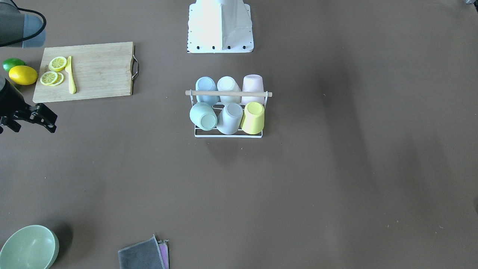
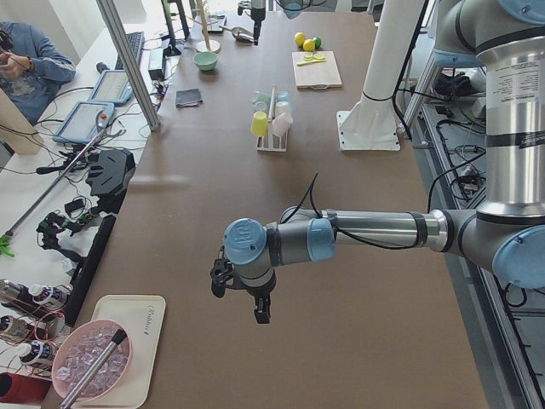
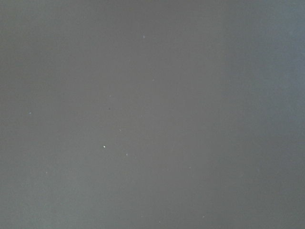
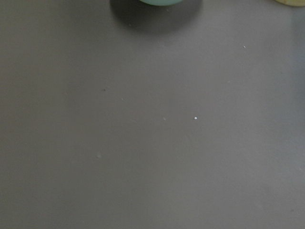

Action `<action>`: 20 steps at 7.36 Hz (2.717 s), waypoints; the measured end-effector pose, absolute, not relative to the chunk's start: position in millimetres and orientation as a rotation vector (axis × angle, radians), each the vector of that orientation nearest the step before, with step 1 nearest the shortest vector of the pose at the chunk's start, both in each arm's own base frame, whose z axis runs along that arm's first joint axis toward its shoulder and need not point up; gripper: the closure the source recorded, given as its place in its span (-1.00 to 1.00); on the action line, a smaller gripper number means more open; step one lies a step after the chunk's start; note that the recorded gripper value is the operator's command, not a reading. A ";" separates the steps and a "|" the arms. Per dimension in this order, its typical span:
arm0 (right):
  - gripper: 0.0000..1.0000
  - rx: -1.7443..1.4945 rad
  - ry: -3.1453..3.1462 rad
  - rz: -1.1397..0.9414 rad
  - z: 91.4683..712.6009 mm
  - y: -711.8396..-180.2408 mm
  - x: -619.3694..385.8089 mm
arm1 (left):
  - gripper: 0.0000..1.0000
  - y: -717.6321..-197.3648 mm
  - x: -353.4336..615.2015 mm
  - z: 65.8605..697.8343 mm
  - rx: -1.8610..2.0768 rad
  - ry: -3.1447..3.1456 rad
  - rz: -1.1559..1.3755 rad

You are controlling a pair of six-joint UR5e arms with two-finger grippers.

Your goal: Place cup on cup holder

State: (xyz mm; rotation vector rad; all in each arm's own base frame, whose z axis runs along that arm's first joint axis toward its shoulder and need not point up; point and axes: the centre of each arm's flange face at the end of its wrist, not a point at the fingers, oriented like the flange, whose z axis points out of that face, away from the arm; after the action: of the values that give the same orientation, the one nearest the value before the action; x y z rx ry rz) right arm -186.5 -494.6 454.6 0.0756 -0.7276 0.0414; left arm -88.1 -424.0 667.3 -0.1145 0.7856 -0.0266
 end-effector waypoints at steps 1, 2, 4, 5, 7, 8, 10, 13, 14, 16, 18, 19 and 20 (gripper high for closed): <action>-1.00 0.074 -0.701 -0.021 477.8 -478.1 -168.3 | -0.97 -423.9 -92.5 668.5 -0.125 0.768 -0.039; -1.00 0.076 -0.667 -0.090 504.3 -468.8 -141.6 | -0.97 -425.1 -95.9 668.7 -0.129 0.741 -0.041; -1.00 0.064 -0.610 -0.187 553.7 -465.5 -65.6 | -0.97 -425.7 -98.1 669.7 -0.131 0.720 -0.042; -1.00 0.043 -0.632 -0.194 576.2 -467.3 -21.7 | -0.97 -426.1 -98.4 670.3 -0.130 0.717 -0.042; -1.00 0.013 -0.745 -0.101 618.6 -464.2 53.6 | -0.97 -427.7 -98.7 667.9 -0.120 0.716 -0.037; -1.00 0.004 -0.770 -0.069 637.2 -459.8 73.9 | -0.97 -429.0 -98.8 665.3 -0.110 0.715 -0.032; -1.00 -0.030 -0.786 -0.041 667.2 -447.4 88.0 | -0.97 -426.6 -98.6 665.9 -0.102 0.715 -0.029; -1.00 -0.049 -0.780 -0.030 678.2 -440.4 89.7 | -0.97 -423.5 -98.4 671.0 -0.108 0.715 -0.029; -1.00 -0.052 -0.780 -0.028 679.7 -440.2 89.6 | -0.97 -424.7 -98.4 668.9 -0.101 0.715 -0.026; -1.00 -0.054 -0.782 -0.027 680.7 -439.7 89.4 | -0.97 -430.7 -98.7 658.5 -0.053 0.714 -0.007; -1.00 -0.055 -0.782 -0.026 681.1 -439.4 89.3 | -0.97 -430.7 -98.8 659.0 -0.037 0.712 -0.002; -1.00 -0.056 -0.783 -0.026 681.3 -439.3 89.3 | -0.97 -430.7 -98.7 659.2 -0.035 0.712 -0.002; -1.00 -0.058 -0.783 -0.025 681.7 -439.1 89.3 | -0.97 -430.5 -98.7 659.5 -0.035 0.712 -0.001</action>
State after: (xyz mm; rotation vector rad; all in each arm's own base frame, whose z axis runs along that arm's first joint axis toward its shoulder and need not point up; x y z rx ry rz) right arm 89.3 -439.1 681.7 -0.0577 -0.7827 -0.0252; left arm -98.7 -430.5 659.5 -0.0348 0.7120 -0.0014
